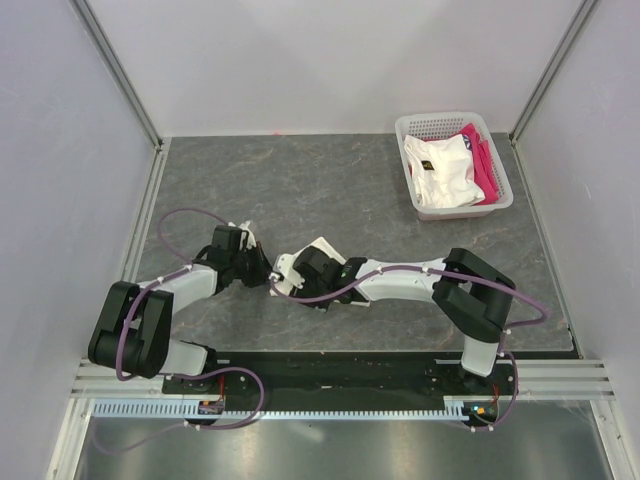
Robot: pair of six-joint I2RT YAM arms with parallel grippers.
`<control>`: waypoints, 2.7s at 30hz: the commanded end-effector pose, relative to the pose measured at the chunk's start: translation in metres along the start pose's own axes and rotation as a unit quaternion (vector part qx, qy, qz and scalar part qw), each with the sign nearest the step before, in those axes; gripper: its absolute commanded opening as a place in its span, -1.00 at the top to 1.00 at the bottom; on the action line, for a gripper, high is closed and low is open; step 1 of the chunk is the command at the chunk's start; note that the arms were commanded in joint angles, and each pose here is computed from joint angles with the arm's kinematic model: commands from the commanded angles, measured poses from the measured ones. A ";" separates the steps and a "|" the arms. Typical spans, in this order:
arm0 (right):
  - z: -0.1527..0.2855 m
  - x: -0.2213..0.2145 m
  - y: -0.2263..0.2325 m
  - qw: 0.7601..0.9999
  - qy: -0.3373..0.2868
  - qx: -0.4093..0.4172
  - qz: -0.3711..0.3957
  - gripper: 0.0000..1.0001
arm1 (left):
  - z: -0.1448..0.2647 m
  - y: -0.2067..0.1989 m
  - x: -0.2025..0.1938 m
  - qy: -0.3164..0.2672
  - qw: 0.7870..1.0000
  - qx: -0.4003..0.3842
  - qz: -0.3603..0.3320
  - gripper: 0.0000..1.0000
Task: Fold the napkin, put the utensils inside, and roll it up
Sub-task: Roll the napkin with the utensil
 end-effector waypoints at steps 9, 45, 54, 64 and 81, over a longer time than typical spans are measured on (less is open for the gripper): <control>-0.012 -0.005 -0.003 0.992 -0.003 0.111 -0.058 0.25 | 0.000 -0.014 0.015 -0.010 0.999 -0.026 -0.032 0.43; -0.023 -0.023 -0.009 0.902 0.035 0.346 -0.255 0.43 | 0.016 -0.018 -0.004 -0.065 0.993 -0.096 -0.037 0.22; -0.017 -0.016 -0.021 0.916 0.023 0.316 -0.248 0.17 | 0.006 -0.013 0.000 -0.055 0.995 -0.075 -0.029 0.89; 0.018 0.010 -0.051 0.951 -0.043 0.214 -0.219 -0.36 | -0.001 -0.010 0.003 -0.021 0.998 -0.045 -0.024 0.96; 0.024 0.019 -0.023 1.000 -0.011 -0.022 -0.011 -0.49 | -0.008 -0.007 0.009 0.018 1.000 -0.010 -0.010 0.96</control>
Point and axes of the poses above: each gripper's point midway between its finger pads, its own z axis back along the fingers, its own y axis along the line the jaws close on, x = y × z, the point moved 5 cm from there along z, back along the fingers, and after that the axes turned 4 degrees about z, right-handed, at the moved point
